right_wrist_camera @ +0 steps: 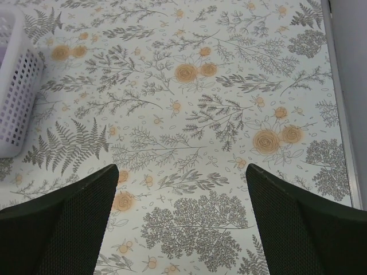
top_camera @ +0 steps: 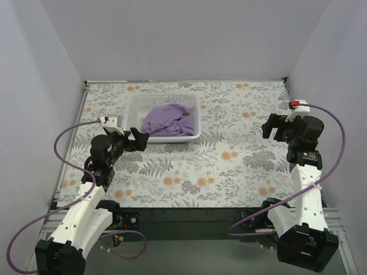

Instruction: Fold and stack the t-shirts

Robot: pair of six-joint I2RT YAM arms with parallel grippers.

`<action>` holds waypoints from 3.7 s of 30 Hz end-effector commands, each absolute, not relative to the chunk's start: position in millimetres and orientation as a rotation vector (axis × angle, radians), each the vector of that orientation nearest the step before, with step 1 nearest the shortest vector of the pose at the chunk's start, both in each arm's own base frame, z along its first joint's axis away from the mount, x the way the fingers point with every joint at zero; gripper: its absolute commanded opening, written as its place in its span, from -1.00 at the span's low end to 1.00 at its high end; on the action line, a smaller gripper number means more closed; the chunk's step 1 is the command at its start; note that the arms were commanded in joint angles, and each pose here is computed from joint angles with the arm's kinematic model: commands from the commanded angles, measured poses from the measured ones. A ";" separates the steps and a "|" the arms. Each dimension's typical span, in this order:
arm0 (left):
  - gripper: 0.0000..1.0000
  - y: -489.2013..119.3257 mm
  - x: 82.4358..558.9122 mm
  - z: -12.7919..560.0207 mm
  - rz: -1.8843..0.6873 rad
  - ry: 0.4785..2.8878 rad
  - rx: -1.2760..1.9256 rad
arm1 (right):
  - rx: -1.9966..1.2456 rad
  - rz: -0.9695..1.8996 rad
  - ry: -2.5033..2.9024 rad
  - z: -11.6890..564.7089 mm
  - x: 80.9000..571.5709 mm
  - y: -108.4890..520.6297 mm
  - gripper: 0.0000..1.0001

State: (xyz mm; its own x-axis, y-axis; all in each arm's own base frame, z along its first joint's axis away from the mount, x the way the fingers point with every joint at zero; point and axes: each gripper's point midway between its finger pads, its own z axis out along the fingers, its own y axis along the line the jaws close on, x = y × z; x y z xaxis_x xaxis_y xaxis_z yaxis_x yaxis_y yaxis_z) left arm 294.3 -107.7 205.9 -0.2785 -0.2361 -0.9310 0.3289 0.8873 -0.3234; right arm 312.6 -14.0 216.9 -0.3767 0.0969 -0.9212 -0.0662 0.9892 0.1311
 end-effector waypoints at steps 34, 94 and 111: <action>-0.26 -200.4 447.1 101.2 -0.375 2.594 0.066 | -0.830 0.630 1.756 170.6 251.1 81.9 0.97; 0.00 -365.6 232.6 304.6 -1.250 1.835 0.662 | -0.542 0.424 1.899 155.9 278.0 25.9 0.97; 0.38 -237.7 309.9 236.2 -0.713 2.136 0.110 | -0.599 0.553 1.892 145.9 269.4 41.5 0.96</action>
